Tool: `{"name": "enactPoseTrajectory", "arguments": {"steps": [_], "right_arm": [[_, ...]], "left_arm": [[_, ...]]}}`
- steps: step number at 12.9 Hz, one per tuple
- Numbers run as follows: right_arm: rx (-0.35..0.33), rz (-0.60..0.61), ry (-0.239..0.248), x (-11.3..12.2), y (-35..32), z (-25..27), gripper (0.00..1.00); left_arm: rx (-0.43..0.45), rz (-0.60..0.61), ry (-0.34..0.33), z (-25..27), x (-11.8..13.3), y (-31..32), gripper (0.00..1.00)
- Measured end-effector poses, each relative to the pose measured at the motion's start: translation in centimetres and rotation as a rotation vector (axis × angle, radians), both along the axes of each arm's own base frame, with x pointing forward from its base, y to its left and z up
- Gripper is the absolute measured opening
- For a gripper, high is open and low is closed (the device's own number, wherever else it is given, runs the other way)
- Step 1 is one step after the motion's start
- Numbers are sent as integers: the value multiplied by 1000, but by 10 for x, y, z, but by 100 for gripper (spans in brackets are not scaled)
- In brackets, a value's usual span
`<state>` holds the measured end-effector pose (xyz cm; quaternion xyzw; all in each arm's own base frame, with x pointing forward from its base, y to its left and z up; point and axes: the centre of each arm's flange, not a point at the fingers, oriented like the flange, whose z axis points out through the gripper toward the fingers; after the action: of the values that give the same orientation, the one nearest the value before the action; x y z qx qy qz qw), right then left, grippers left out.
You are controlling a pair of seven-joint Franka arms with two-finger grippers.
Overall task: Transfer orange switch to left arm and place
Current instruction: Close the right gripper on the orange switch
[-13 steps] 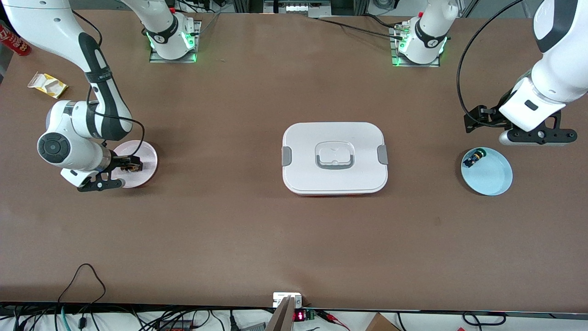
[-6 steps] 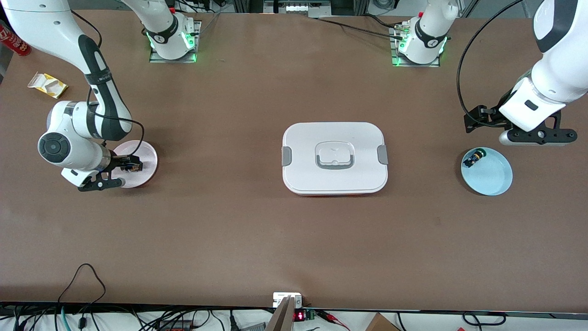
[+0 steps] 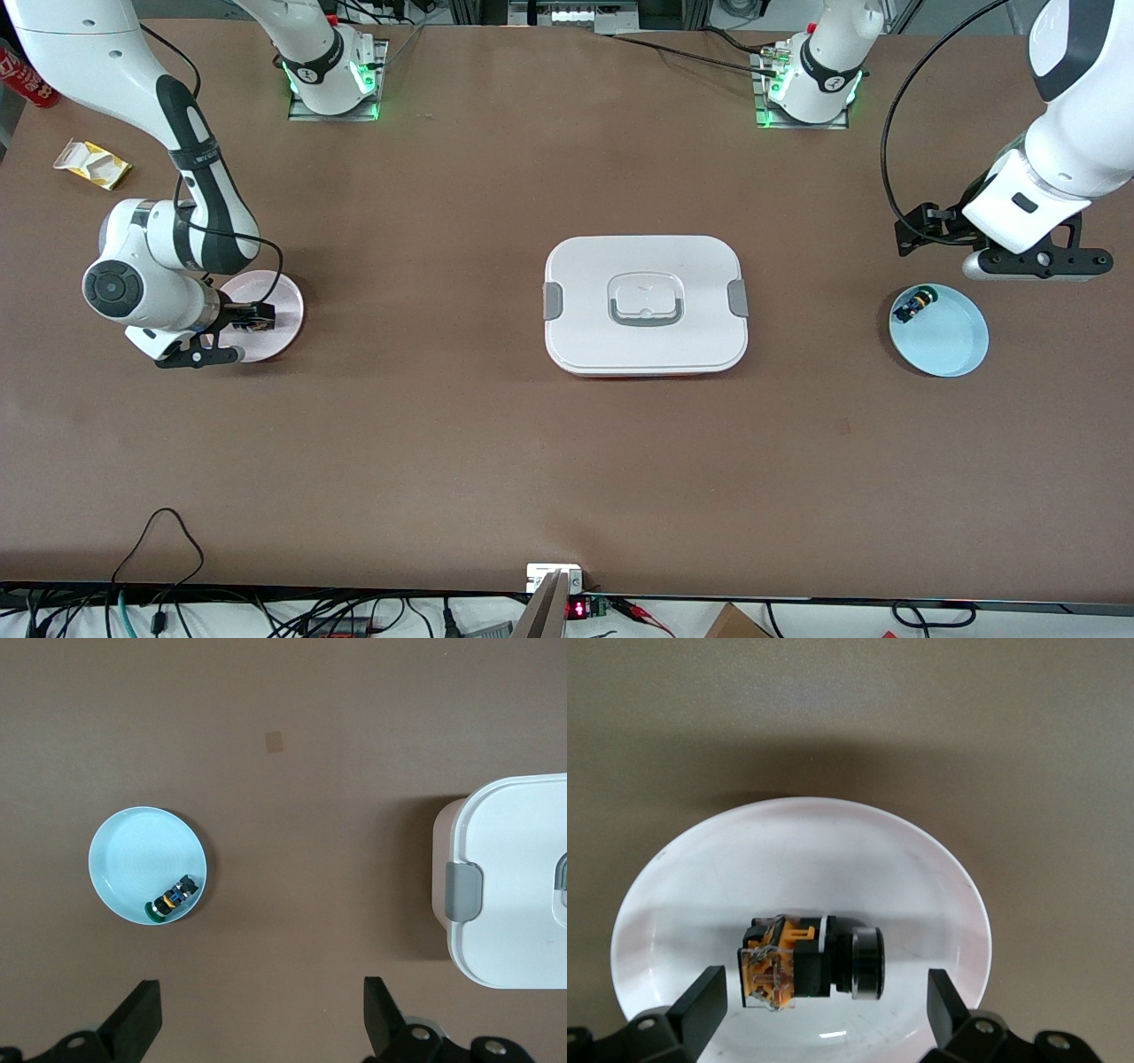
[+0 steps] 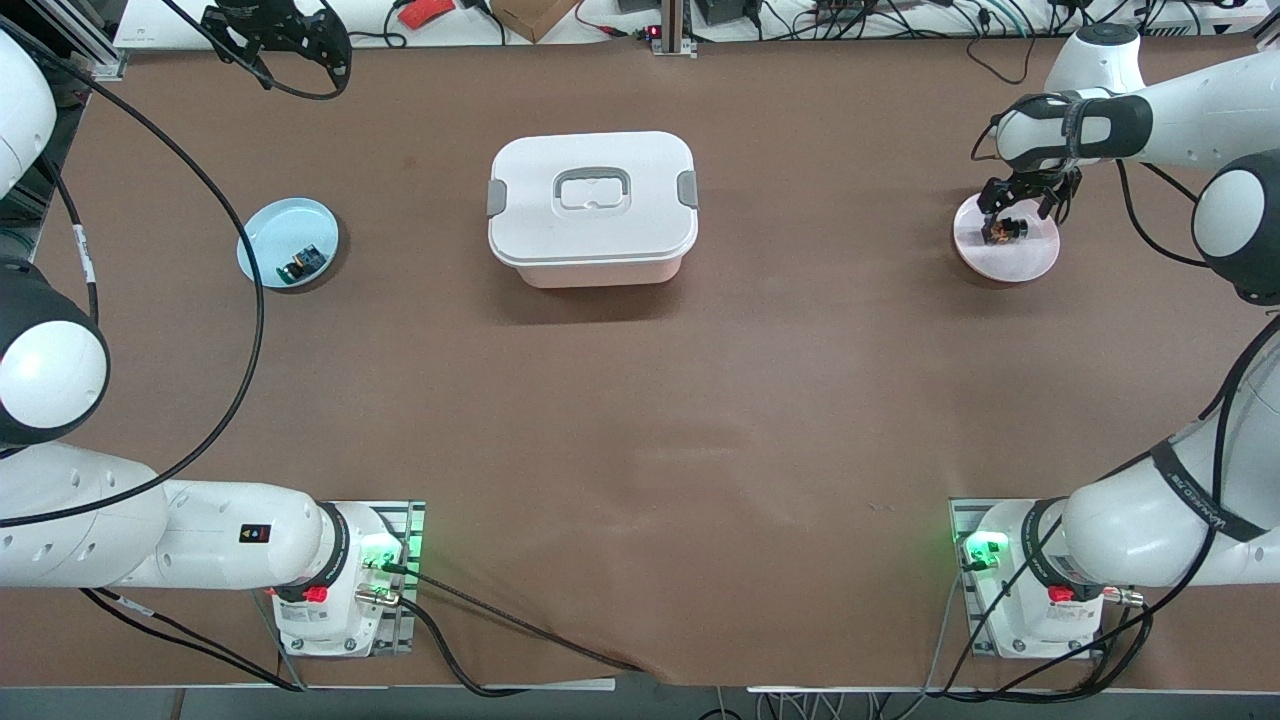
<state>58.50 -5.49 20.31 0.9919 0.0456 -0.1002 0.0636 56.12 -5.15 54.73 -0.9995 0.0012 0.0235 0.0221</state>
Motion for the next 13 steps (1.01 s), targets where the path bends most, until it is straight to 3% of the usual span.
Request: {"name": "enactPoseTrajectory", "arguments": {"steps": [13], "right_arm": [[1,2,30,-8,3,-31,100]], "left_arm": [[0,0,0,0,0,0,100]]}}
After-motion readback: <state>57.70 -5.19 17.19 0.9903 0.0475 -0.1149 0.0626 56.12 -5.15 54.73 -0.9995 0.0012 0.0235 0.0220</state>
